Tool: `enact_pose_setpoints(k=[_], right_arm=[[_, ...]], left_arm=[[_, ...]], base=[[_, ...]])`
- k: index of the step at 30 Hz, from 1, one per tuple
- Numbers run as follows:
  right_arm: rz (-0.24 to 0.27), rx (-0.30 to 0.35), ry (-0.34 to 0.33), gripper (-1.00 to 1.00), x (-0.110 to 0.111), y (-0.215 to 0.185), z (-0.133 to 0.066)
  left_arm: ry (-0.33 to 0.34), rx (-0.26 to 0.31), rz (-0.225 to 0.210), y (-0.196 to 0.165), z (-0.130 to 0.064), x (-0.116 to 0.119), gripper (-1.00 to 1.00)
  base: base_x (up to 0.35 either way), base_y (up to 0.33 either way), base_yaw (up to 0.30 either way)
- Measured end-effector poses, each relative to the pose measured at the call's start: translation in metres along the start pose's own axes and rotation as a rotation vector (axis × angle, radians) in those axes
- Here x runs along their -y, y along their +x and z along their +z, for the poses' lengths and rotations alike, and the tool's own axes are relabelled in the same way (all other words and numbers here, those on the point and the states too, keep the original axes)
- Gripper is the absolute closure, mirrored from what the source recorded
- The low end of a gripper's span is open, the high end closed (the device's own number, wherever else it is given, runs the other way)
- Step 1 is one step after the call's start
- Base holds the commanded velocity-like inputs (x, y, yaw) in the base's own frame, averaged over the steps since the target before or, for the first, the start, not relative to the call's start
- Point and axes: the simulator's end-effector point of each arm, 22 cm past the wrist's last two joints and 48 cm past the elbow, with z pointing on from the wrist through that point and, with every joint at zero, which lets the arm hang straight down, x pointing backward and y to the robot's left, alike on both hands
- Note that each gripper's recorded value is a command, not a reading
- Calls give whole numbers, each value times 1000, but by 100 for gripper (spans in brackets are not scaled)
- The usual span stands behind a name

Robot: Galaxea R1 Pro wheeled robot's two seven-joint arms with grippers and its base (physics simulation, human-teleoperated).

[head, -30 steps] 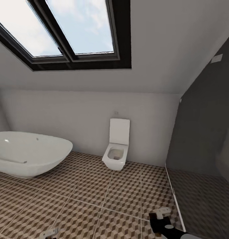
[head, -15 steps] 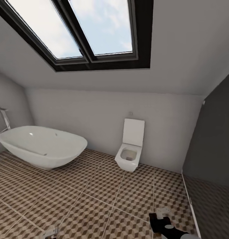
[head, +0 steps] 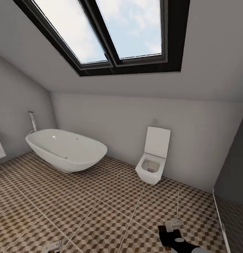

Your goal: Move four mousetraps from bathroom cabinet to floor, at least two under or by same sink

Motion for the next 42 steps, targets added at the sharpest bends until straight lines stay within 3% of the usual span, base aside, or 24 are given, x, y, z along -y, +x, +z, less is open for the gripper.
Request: enact_pose_setpoints(k=[42], right_arm=[[0,0,0,100,0,0,0]], left_arm=[[5,-1,1,1,0,3,100]], base=[[0,0,298]])
